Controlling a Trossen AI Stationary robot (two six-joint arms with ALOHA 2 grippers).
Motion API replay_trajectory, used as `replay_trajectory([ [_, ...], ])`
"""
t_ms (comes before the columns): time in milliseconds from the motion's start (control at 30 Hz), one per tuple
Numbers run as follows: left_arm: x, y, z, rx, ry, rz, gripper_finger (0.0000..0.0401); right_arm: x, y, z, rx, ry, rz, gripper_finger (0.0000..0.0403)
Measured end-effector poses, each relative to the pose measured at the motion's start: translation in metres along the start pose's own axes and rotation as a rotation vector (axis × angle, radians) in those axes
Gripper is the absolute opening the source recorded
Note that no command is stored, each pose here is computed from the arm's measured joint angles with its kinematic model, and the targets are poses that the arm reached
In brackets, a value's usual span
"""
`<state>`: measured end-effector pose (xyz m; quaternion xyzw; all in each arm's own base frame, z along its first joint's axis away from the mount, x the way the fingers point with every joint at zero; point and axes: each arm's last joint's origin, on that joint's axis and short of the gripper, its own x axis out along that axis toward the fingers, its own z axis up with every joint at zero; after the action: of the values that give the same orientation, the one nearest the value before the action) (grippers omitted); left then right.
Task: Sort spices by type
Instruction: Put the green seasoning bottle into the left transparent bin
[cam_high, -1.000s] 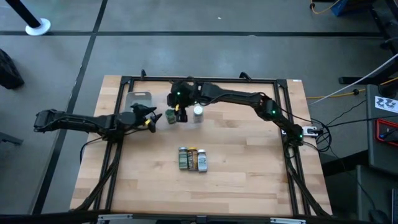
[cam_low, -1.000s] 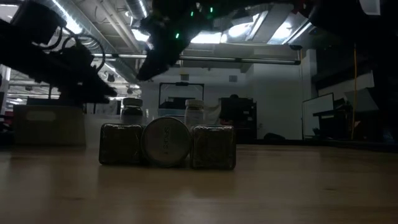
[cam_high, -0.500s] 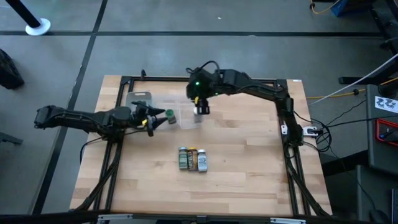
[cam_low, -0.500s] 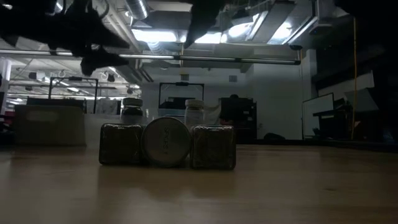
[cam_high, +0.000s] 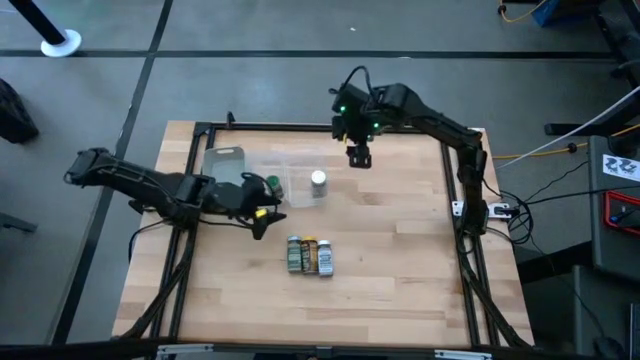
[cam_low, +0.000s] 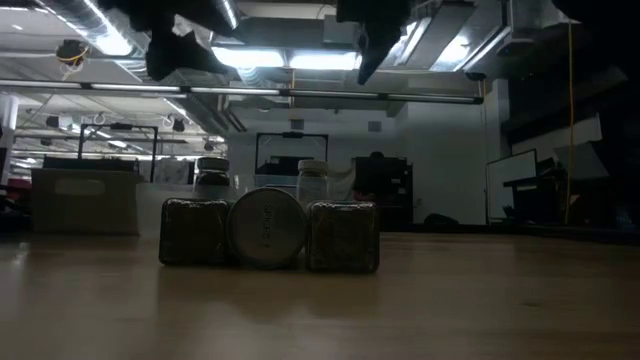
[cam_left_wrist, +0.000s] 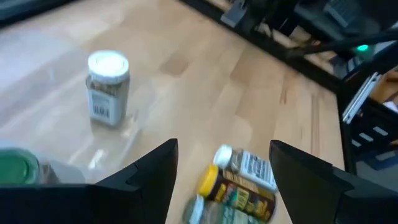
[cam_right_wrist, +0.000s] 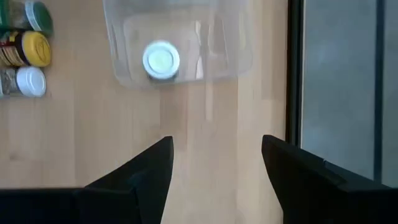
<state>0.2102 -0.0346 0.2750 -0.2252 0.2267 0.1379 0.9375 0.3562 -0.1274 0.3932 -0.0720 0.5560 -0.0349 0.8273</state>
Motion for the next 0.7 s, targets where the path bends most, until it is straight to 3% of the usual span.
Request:
replay_trajectory([
  [233,0.010,-0.027,0.010,-0.111,0.170,0.048,0.0237,-0.003,-0.026,-0.020,0.083,0.043,0.040,0.0246],
  [500,0.030,-0.046,-0.012,-0.443,0.488,0.156,0.0237,0.012,-0.049,-0.042,0.158,0.052,0.210,0.0246],
  [700,0.054,-0.056,-0.040,-0.687,0.606,0.278,0.0237,0.041,-0.050,-0.052,0.140,0.107,0.303,0.0246],
])
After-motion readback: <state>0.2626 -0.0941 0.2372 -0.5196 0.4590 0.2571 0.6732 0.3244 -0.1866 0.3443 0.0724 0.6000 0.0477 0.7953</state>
